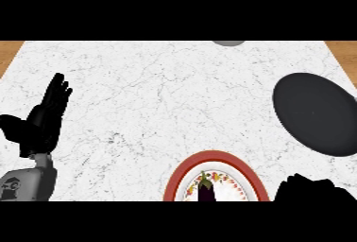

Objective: Pick the bell pepper from the plate and place it in the pan

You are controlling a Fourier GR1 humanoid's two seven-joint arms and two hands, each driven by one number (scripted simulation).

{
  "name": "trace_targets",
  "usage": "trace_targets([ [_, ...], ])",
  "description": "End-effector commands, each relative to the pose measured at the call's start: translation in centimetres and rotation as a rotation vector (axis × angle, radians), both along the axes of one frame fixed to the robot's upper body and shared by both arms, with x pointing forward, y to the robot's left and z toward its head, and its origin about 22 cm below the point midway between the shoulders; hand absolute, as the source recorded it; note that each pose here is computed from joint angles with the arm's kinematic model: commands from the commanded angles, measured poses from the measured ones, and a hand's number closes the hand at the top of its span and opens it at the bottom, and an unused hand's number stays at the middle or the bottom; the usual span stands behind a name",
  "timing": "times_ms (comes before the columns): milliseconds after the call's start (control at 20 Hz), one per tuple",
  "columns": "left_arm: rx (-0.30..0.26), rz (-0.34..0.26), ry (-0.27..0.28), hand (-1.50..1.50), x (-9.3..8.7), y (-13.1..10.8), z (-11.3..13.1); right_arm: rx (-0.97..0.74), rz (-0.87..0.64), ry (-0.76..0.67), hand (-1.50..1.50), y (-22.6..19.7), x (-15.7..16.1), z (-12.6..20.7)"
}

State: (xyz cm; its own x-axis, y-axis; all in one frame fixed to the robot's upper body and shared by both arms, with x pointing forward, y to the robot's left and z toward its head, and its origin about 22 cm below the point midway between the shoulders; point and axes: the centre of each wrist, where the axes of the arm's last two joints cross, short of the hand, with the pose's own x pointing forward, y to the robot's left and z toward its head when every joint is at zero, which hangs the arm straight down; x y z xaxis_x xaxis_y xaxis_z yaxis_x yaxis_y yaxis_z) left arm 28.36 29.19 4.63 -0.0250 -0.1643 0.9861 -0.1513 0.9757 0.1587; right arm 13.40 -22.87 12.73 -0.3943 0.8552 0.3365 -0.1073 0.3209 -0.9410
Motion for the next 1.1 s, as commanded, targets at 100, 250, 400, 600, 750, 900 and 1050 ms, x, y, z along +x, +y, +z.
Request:
trace_targets([
  [100, 0.015, -0.005, -0.027, 0.00, -0.2, -0.5, 0.1, 0.249, -0.086, -0.104, 1.50, -2.3, -1.4, 2.8],
  [250, -0.020, -0.029, -0.011, 0.00, 0.5, -0.7, 0.3, 0.380, -0.108, -0.053, 1.50, -2.3, -0.2, 1.9],
  [400, -0.005, -0.041, -0.018, 0.00, 1.2, -1.2, 1.1, 0.429, -0.192, -0.085, 1.50, -5.5, 2.4, 1.7],
  [600, -0.012, -0.061, -0.026, 0.00, 0.6, -3.1, 0.0, 0.425, -0.294, -0.137, 1.50, -11.5, 7.3, 3.2],
  [750, 0.001, -0.082, 0.008, 0.00, 1.2, -2.5, 0.1, 0.403, -0.316, -0.158, 1.50, -16.2, 10.1, 2.8],
  [900, -0.001, -0.075, -0.022, 0.00, 1.3, -2.3, 0.9, 0.277, -0.347, -0.153, 1.50, -17.9, 12.9, 1.9],
  [1050, -0.003, -0.099, -0.016, 0.00, 1.5, -3.4, 0.7, 0.208, -0.386, -0.222, 1.50, -19.1, 15.6, 0.9],
])
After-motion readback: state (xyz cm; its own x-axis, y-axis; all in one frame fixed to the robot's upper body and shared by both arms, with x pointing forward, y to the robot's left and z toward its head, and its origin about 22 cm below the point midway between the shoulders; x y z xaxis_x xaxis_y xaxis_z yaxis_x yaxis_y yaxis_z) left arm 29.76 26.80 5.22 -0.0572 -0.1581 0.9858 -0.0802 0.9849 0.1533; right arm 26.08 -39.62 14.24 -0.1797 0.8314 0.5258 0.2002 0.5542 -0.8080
